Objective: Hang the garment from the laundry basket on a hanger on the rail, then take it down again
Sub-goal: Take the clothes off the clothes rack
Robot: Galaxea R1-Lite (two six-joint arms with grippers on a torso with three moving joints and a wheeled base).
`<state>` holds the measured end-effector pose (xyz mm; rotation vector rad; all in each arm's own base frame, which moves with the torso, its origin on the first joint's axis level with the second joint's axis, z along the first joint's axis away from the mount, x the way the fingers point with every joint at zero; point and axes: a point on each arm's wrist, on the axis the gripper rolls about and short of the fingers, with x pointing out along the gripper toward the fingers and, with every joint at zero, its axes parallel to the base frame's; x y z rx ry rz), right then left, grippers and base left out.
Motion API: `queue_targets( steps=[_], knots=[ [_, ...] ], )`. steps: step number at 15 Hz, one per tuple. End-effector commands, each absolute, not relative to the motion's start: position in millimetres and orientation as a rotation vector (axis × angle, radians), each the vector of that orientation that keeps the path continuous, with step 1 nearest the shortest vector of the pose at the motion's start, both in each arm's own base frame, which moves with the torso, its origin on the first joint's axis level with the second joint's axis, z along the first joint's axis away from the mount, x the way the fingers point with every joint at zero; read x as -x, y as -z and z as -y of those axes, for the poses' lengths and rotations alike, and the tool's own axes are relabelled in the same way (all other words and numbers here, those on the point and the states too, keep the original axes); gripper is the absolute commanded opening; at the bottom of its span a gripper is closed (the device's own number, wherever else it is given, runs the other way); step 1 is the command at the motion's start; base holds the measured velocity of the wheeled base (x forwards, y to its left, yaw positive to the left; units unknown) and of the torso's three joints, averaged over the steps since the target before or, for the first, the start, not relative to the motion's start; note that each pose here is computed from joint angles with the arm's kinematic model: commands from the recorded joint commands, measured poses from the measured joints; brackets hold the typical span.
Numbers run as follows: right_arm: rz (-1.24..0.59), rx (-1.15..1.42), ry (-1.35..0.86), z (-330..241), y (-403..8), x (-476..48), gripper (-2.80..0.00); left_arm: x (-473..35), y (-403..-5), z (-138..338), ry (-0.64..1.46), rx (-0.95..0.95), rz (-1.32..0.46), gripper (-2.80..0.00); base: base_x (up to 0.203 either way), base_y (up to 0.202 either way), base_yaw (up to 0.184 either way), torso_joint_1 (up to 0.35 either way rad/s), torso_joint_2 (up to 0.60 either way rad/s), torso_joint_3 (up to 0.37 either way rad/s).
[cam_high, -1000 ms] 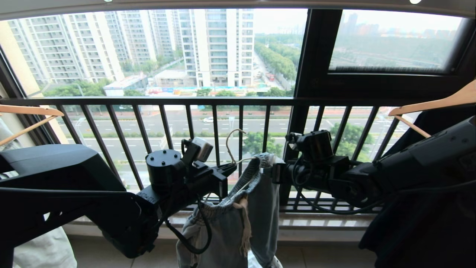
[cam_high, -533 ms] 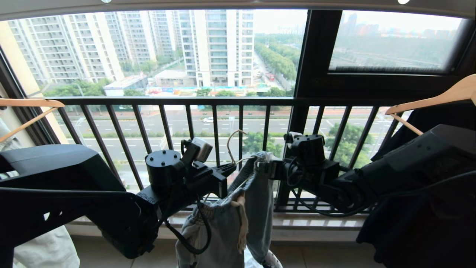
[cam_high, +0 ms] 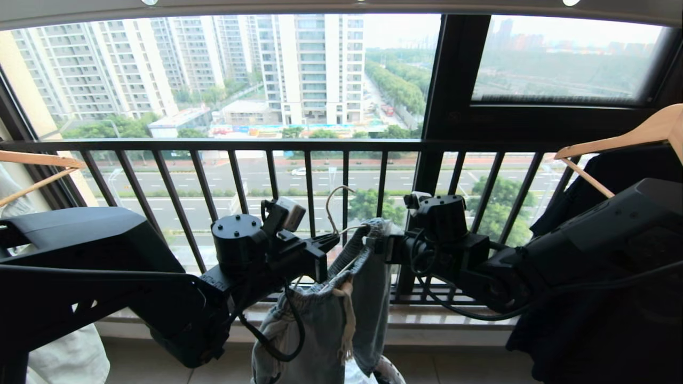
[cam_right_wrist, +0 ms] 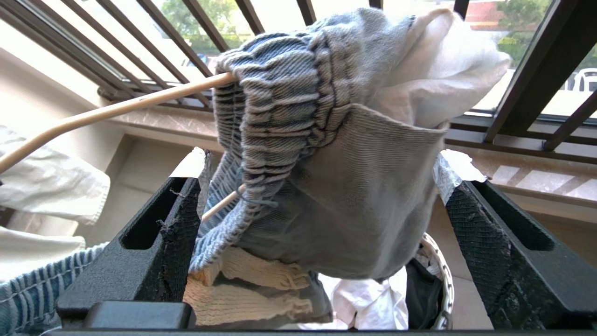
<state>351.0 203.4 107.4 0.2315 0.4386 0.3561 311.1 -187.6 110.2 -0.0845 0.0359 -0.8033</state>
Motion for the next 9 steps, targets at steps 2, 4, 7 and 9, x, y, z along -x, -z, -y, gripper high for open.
queue_targets(
  steps=[2, 4, 7, 9],
  knots=[
    [-0.448, -0.233, -0.348, -209, -96, -358, 0.00, -308, -120, 186, 0.808, 0.094, -0.007, -2.80, 0.000, 0.000, 0.000, 0.000, 0.00, 0.000],
    [-0.436, -0.239, -0.328, -207, -92, -366, 0.00, -307, -122, 186, 0.808, 0.094, -0.002, -2.80, 0.000, 0.000, 0.000, 0.000, 0.00, 0.000],
    [-0.397, -0.241, -0.250, -198, -89, -379, -2.80, -308, -123, 185, 0.805, 0.095, 0.003, -2.80, 0.000, 0.000, 0.000, 0.000, 0.00, 0.000],
    [-0.379, -0.248, -0.237, -192, -96, -381, -2.80, -309, -120, 185, 0.802, 0.093, -0.004, -2.80, 0.000, 0.000, 0.000, 0.000, 0.00, 0.000]
  ],
)
